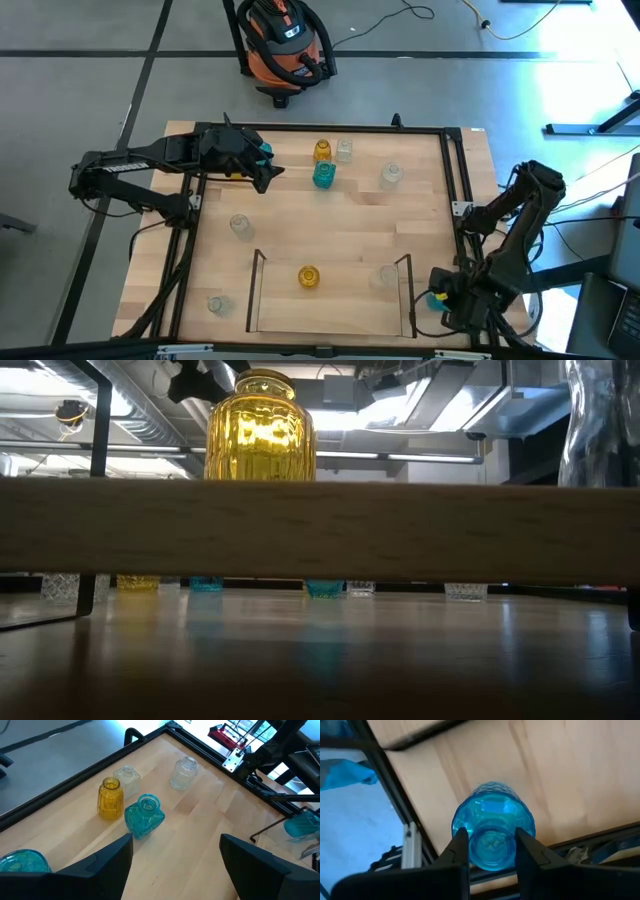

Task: Sort vases onto shelf
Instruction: Put the blue vase on the shelf

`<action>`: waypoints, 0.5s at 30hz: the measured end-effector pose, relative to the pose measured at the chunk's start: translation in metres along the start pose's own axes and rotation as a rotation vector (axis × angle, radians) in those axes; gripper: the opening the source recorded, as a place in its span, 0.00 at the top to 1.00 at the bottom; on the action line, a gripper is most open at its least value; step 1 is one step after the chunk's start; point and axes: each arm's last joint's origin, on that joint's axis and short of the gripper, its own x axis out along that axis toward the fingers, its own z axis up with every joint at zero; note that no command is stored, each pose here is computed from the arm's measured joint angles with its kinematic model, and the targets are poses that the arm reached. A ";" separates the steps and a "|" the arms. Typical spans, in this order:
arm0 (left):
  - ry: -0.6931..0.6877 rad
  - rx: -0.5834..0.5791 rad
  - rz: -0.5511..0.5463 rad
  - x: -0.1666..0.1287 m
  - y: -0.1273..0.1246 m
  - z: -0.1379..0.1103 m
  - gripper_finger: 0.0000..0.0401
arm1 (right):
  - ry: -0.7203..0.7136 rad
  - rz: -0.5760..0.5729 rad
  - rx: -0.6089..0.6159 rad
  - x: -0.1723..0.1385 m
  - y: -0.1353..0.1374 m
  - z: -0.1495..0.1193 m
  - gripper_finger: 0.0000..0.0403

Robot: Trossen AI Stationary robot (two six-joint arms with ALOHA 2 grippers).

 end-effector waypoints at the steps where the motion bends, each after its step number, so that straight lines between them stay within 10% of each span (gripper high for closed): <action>1: -0.001 0.000 -0.001 0.000 0.000 0.000 0.28 | -0.002 0.006 -0.008 -0.006 -0.001 0.004 0.84; 15: -0.033 -0.006 -0.017 0.000 -0.002 0.003 0.28 | 0.048 0.017 -0.099 -0.090 -0.015 0.030 0.84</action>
